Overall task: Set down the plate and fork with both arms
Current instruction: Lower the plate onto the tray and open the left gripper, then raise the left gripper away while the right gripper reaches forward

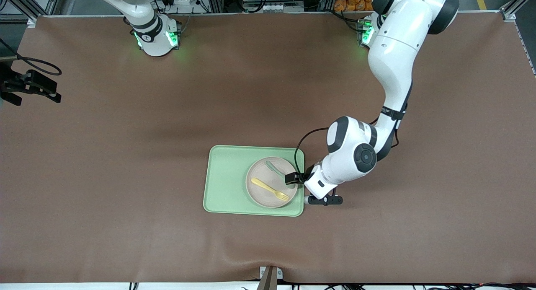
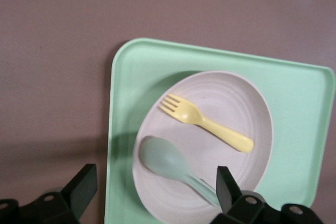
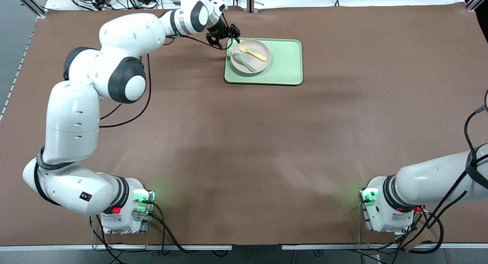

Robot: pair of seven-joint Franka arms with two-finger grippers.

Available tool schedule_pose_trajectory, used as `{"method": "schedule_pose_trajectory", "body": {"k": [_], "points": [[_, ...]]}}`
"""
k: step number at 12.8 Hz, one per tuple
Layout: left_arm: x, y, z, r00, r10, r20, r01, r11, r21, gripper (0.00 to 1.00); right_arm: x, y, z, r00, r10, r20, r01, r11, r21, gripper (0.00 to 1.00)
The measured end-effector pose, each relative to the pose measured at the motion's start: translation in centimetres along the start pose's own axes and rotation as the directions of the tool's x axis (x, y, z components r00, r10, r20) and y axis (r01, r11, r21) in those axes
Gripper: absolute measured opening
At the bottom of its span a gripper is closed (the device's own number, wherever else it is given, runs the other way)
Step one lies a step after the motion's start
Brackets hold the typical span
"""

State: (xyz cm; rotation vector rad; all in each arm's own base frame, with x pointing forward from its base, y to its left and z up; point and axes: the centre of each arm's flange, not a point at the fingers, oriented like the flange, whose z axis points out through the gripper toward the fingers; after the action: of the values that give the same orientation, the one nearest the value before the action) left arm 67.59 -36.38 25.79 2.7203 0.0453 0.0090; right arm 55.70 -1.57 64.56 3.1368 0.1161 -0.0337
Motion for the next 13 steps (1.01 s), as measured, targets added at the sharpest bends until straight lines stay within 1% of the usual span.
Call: {"method": "schedule_pose_trajectory", "body": {"k": [4,8,9,11,13], "points": [[1.1,-1.6,-5.7,0.999,-0.031,0.038,0.03,0.999,0.036,1.0,0.0,-0.2,0.0,1.0,-0.006,0.0,0.006,1.0,0.0,1.0],[1.8,-6.0,-13.3,0.994,-0.069,0.088,0.058,0.991,0.121,1.0,0.2,-0.9,0.3,1.0,-0.021,0.008,0.021,1.0,0.001,1.0],[1.7,-7.5,-15.4,0.992,-0.081,0.094,0.067,0.986,0.15,1.0,0.2,-1.3,0.7,0.999,-0.028,0.022,0.028,1.0,0.003,1.0],[1.2,-11.1,-19.3,0.989,-0.109,0.104,0.083,0.97,0.228,1.0,-0.1,-2.8,1.3,0.996,-0.056,0.071,0.055,0.998,0.009,1.0],[0.5,-14.3,-22.8,0.986,-0.137,0.1,0.103,0.952,0.29,1.0,-0.3,-5.1,1.5,0.99,-0.099,0.097,0.098,0.995,0.012,1.0]]}}
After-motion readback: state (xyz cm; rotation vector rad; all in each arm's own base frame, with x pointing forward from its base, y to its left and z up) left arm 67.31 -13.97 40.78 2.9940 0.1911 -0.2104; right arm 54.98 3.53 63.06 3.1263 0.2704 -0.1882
